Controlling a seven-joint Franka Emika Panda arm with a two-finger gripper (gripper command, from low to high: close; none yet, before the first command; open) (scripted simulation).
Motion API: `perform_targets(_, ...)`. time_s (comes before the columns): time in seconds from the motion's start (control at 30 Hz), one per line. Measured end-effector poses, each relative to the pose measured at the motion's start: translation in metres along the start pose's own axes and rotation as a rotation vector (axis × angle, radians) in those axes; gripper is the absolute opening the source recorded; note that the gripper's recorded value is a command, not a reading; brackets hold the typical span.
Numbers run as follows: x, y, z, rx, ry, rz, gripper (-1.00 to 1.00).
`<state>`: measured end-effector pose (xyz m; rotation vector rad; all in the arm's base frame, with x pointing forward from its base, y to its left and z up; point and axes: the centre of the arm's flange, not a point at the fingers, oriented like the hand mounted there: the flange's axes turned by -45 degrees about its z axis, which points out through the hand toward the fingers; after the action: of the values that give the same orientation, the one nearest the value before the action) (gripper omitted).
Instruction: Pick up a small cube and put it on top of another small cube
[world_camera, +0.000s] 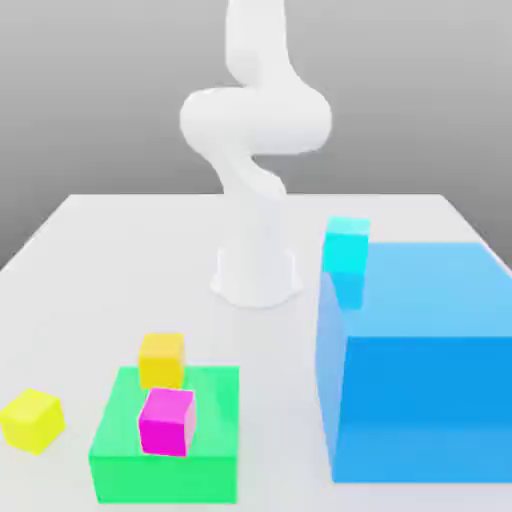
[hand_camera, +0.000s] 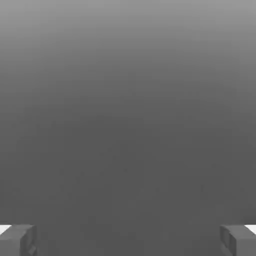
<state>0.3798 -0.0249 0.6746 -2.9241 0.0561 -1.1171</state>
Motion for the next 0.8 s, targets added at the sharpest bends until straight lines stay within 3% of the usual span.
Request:
perform_targets(0.37,-0.062,0.124,0.199,-0.039,-0.300,0.126,0.00)
perform_targets(0.8,-0.259,0.263,0.340,-0.129,-0.645,0.297,0.00)
